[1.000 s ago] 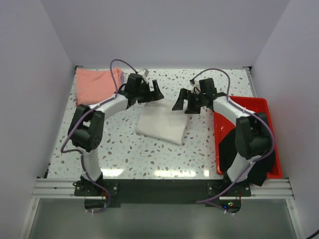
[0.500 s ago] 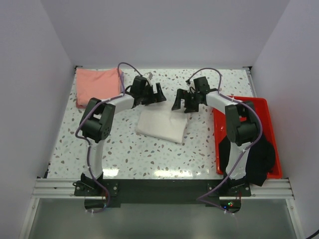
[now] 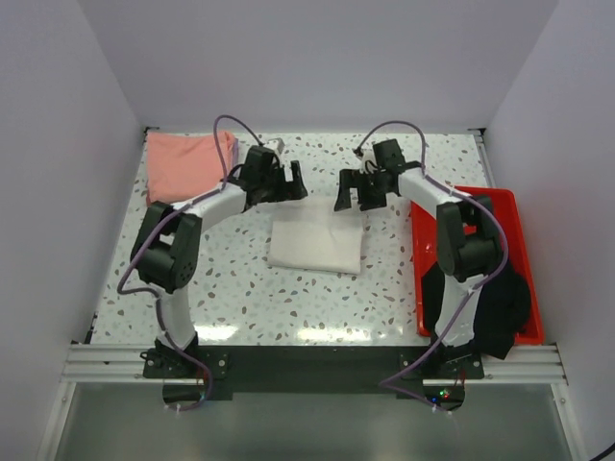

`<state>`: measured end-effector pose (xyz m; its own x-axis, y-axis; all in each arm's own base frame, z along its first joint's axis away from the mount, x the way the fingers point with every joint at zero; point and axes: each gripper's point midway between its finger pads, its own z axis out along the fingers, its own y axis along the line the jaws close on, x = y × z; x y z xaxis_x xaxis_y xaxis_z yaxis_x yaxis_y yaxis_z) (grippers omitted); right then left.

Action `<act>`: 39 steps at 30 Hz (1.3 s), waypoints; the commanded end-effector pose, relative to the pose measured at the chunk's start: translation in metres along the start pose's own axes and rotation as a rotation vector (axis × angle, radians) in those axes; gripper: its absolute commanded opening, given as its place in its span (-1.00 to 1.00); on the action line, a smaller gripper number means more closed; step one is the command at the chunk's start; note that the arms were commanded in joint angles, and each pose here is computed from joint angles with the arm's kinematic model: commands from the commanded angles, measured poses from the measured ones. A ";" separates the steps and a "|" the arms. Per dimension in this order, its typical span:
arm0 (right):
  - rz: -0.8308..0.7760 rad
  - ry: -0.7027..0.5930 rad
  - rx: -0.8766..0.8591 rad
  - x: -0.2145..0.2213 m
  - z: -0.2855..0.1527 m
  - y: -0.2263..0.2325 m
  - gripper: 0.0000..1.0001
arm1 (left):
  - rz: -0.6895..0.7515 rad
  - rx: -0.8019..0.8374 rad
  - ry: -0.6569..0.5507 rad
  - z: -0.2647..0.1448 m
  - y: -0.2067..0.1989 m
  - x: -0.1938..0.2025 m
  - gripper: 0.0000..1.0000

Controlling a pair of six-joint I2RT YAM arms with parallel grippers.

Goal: Fold and stack the t-shirts
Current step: Fold the tshirt, then neatly place the folded tshirt to the corner

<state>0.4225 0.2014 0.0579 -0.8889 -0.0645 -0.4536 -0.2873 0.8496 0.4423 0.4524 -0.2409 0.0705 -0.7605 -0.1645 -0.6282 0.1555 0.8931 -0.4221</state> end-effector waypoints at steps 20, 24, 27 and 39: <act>-0.084 -0.588 0.194 0.049 -0.237 0.050 0.98 | -0.034 -0.159 -0.065 -0.084 0.028 0.010 1.00; -0.085 -0.582 0.230 0.063 -0.245 0.044 0.97 | -0.054 -0.148 0.009 -0.061 0.032 0.030 0.97; -0.085 -0.571 0.267 0.069 -0.247 0.036 0.98 | -0.064 -0.140 0.040 -0.050 0.034 0.039 0.86; -0.106 -0.557 0.287 0.071 -0.247 0.033 0.98 | -0.072 -0.149 0.120 -0.027 0.040 0.072 0.52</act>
<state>0.2596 0.1009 0.2311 -0.5300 0.0753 -0.8446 -0.1998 0.9569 0.2107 0.3835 -0.1959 0.0310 -0.8411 -0.1798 -0.5102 0.0013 0.9424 -0.3344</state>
